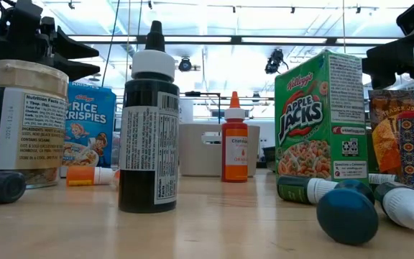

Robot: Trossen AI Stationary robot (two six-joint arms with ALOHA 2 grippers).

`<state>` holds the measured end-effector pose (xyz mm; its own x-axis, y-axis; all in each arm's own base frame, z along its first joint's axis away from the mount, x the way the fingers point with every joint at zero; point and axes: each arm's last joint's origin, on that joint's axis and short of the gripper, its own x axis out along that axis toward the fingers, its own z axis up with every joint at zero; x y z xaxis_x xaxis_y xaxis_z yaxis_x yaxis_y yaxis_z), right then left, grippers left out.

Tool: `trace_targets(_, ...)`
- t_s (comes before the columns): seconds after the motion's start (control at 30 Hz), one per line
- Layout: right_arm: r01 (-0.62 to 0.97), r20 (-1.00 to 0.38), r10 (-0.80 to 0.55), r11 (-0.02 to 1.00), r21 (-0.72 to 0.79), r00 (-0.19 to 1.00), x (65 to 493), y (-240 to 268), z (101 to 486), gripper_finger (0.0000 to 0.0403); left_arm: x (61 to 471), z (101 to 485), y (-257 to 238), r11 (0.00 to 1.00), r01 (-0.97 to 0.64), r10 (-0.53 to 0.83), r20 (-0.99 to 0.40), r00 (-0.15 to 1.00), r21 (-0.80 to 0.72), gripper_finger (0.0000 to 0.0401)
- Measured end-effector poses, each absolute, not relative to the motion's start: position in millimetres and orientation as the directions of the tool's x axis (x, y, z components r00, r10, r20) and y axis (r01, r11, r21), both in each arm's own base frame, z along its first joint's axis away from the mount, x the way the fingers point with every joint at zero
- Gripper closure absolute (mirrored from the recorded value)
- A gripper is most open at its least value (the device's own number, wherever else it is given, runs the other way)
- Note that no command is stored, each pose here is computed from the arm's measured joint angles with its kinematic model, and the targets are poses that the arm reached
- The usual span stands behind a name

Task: Pick & Place Kitchen Items
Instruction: Put the blue cereal box into the transparent bin

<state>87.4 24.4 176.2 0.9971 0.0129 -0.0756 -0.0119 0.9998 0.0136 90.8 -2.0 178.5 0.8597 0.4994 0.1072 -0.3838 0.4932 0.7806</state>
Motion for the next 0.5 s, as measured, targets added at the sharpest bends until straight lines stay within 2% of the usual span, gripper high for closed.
trace_targets(0.4,-0.012,-0.076,0.013,1.000,0.013,0.997,87.4,24.4,176.1,0.0223,90.1,182.2,-1.5,0.441,-0.367,0.501,0.115,0.858,0.819,0.0143)
trace_targets(0.5,-0.012,-0.076,0.013,1.000,0.013,0.997,87.4,24.4,176.2,0.0223,89.0,189.7,-2.3,0.461,-0.381,0.462,0.151,0.874,0.802,0.0143)
